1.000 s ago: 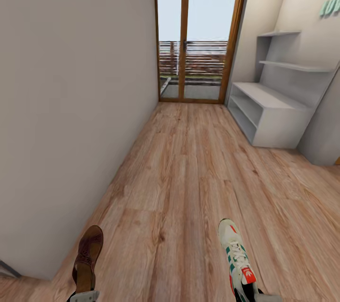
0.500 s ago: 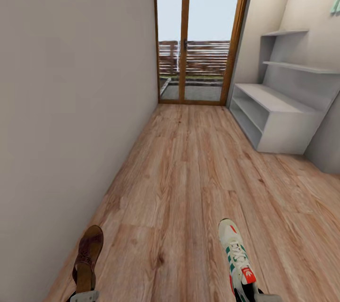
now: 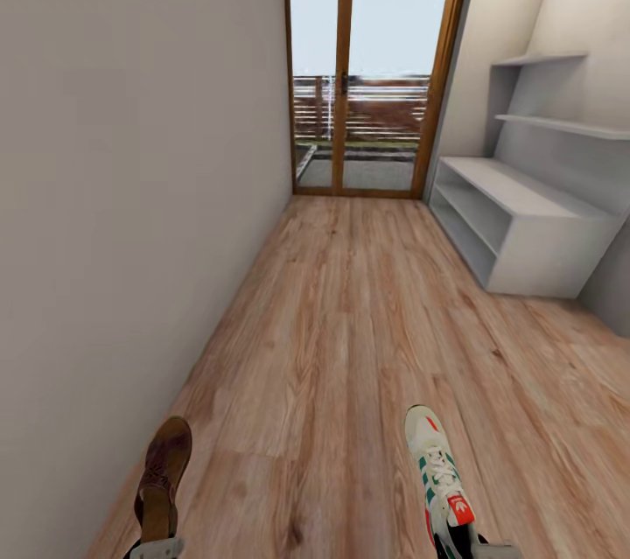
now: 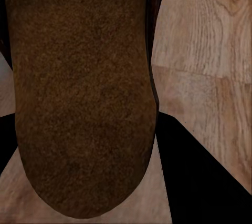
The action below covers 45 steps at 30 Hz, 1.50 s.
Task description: Pick up the two gym shoes and the two sandals from the corridor floor and place them onto the hallstand (shoe rack) in the corridor, making sure they are on the rack and not on the floor. Arrange them so the two gym shoes are next to each other and the two sandals are next to each other.
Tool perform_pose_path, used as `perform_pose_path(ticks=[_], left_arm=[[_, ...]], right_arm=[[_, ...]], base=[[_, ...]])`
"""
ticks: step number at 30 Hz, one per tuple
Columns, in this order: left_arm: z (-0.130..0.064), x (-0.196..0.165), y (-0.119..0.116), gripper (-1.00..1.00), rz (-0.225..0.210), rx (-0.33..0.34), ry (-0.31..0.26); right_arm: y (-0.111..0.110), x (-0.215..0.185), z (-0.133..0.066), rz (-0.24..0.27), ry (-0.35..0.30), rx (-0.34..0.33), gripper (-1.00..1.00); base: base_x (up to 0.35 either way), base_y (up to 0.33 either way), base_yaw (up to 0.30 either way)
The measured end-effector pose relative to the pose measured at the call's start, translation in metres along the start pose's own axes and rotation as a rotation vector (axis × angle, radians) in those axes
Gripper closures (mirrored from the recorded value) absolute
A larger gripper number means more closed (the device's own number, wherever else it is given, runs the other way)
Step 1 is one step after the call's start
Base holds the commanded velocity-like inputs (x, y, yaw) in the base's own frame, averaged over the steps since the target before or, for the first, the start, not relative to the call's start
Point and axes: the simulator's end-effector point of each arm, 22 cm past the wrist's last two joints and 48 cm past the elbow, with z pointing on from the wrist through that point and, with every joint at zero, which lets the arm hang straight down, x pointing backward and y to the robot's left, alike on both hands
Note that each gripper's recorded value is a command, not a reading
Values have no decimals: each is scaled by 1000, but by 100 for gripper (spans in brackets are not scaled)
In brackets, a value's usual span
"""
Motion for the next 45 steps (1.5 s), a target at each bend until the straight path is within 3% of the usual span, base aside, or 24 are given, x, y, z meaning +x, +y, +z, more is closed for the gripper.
perform_pose_path(ticks=[45], left_arm=[[0, -1, 0, 100, 0, 0, -3]], right_arm=[[1, -2, 0, 0, -5, -2, 100]], base=[[336, 0, -23]])
